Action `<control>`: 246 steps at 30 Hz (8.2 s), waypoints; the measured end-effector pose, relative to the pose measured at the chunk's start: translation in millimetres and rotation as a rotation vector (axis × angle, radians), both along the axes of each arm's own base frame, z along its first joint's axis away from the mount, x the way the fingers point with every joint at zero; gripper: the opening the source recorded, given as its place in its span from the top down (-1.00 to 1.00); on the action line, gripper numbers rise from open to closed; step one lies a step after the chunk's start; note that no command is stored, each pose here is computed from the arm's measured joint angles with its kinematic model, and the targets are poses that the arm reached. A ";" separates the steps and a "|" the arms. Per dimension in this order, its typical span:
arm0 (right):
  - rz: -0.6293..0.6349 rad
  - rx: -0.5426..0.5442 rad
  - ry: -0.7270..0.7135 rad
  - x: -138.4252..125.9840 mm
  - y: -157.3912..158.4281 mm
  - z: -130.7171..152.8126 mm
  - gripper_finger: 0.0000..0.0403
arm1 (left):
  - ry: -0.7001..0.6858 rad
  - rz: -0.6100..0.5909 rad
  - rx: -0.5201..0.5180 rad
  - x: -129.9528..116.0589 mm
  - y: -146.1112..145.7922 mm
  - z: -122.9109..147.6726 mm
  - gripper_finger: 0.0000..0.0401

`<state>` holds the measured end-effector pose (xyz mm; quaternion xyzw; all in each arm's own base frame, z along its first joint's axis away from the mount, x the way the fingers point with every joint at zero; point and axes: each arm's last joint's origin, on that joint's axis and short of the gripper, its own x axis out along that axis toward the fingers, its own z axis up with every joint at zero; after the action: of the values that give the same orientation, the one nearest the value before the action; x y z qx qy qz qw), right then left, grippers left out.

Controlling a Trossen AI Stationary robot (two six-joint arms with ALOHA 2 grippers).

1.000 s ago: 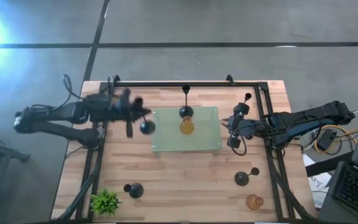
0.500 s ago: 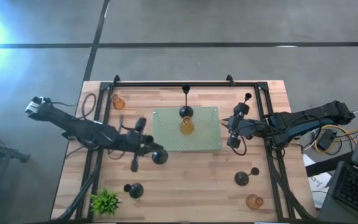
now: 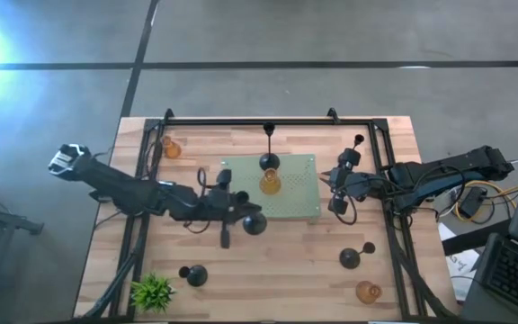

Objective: Pick & Place candle stick holders
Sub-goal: Put the black candle holder on the shelf

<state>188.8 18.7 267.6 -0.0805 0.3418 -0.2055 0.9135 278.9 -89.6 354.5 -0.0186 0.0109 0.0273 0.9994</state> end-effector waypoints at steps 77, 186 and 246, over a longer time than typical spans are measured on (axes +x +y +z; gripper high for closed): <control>0.005 -0.005 0.007 0.0 0.1 -0.6 0.64 | 0.084 0.076 -0.009 63.2 56.9 -38.7 0.80; -0.205 0.215 -0.187 -97.2 -17.9 24.1 0.74 | 0.170 1.049 -0.291 -156.4 100.3 -165.4 0.15; -0.785 0.172 0.093 -58.8 -93.7 29.0 0.17 | 0.148 1.095 -0.175 -149.4 111.6 -152.9 0.15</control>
<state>129.9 -74.9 296.6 0.1237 0.4035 -0.5056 0.7525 129.4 22.0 201.7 -0.1025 0.0719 0.5426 0.8306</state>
